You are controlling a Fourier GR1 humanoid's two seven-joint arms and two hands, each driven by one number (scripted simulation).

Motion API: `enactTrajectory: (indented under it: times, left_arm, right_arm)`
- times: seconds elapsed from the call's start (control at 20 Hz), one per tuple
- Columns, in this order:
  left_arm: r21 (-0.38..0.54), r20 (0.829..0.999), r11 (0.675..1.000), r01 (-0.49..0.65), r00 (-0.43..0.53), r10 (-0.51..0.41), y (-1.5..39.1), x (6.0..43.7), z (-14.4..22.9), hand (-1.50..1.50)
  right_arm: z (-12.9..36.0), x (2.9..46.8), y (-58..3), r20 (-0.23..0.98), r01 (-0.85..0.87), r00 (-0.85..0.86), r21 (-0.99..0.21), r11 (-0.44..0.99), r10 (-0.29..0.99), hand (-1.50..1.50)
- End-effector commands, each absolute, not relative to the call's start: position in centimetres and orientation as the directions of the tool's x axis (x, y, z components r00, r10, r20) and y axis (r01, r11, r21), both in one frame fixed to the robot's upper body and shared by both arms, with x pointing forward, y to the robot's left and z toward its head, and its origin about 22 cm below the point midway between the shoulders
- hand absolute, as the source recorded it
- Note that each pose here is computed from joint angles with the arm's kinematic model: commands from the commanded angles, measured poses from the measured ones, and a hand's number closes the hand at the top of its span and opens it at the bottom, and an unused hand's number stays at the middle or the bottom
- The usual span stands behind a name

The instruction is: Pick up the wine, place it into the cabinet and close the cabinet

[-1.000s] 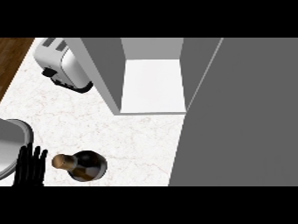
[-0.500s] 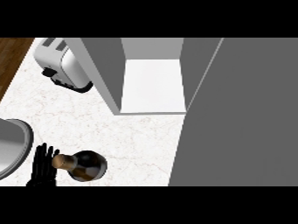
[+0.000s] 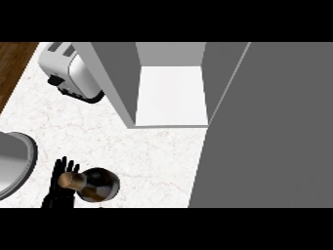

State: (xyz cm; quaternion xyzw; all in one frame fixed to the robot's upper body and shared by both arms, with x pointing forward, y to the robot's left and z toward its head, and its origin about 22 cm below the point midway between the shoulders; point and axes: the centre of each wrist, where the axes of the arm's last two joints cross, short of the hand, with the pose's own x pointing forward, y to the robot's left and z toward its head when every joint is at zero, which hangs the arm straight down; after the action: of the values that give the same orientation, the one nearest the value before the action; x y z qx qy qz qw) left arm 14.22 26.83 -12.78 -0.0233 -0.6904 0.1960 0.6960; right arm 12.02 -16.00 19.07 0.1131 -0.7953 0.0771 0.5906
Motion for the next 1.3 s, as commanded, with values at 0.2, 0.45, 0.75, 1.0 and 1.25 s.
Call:
enactTrajectory:
  times: [0.2, 0.45, 0.75, 1.0, 1.25]
  left_arm:
    - [-0.318, 0.948, 0.924, -0.213, -0.037, 0.317, 25.2, 15.8, -14.0, -1.5]
    - [-0.368, 0.93, 0.898, -0.242, -0.12, 0.348, 25.7, 16.3, -13.4, -1.5]
    - [-0.37, 0.929, 0.897, -0.241, -0.131, 0.347, 24.8, 15.0, -15.4, 1.5]
    - [-0.302, 0.949, 0.918, -0.256, -0.169, 0.265, 25.6, 16.8, -15.1, 1.5]
    - [-0.216, 0.967, 0.97, -0.108, -0.162, 0.198, 27.3, 18.4, -14.2, 1.5]
  right_arm:
    - [22.4, 8.1, -17.8, 0.93, -0.273, -0.355, -0.005, 0.962, -0.096, -1.5]
    - [22.3, 8.7, -18.3, 0.926, -0.251, -0.37, -0.021, 0.968, -0.076, -1.5]
    - [21.2, 8.4, -17.7, 0.927, -0.235, -0.361, 0.012, 0.972, -0.099, -1.5]
    - [22.0, 7.1, -18.6, 0.935, -0.266, -0.343, -0.002, 0.964, -0.093, -1.5]
    - [21.0, 8.8, -17.6, 0.928, -0.261, -0.359, 0.004, 0.965, -0.101, -1.5]
